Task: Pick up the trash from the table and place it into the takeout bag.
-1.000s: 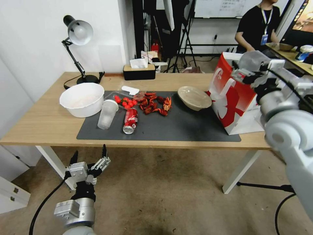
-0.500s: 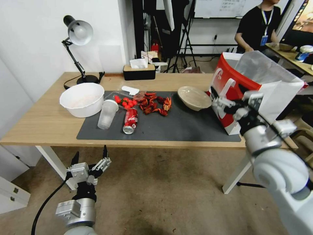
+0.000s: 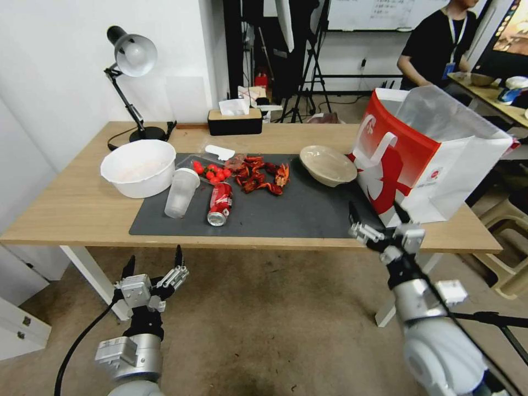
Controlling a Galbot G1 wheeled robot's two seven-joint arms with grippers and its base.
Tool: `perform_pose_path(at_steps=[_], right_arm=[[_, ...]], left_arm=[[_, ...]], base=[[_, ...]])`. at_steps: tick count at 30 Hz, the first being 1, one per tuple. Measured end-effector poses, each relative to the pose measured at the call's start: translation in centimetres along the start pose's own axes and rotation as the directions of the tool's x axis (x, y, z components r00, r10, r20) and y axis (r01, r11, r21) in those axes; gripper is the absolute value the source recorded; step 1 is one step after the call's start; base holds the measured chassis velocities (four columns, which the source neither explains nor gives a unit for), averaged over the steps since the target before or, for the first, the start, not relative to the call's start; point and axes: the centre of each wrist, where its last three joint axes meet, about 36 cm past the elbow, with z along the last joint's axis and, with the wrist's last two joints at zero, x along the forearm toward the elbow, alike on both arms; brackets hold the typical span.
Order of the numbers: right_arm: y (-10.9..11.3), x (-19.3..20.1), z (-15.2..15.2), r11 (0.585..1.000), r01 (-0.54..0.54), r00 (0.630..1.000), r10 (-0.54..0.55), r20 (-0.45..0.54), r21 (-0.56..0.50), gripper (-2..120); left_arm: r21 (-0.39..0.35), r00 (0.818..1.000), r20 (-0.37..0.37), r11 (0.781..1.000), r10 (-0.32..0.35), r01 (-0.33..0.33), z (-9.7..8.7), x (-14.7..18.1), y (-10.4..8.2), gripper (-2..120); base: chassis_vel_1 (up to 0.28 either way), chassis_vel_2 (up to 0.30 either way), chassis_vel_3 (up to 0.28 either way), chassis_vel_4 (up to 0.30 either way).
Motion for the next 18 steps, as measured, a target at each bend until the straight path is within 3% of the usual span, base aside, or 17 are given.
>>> perform_pose_path(at_steps=[18], right_arm=[[-0.2,1.0,2.1,1.0,-0.021,0.999,0.022,-0.032,0.002,100]], left_arm=[[-0.001,1.0,0.002,1.0,0.001,-0.001,-0.1,0.0,0.0,100]], base=[[0.0,0.0,0.0,0.0]])
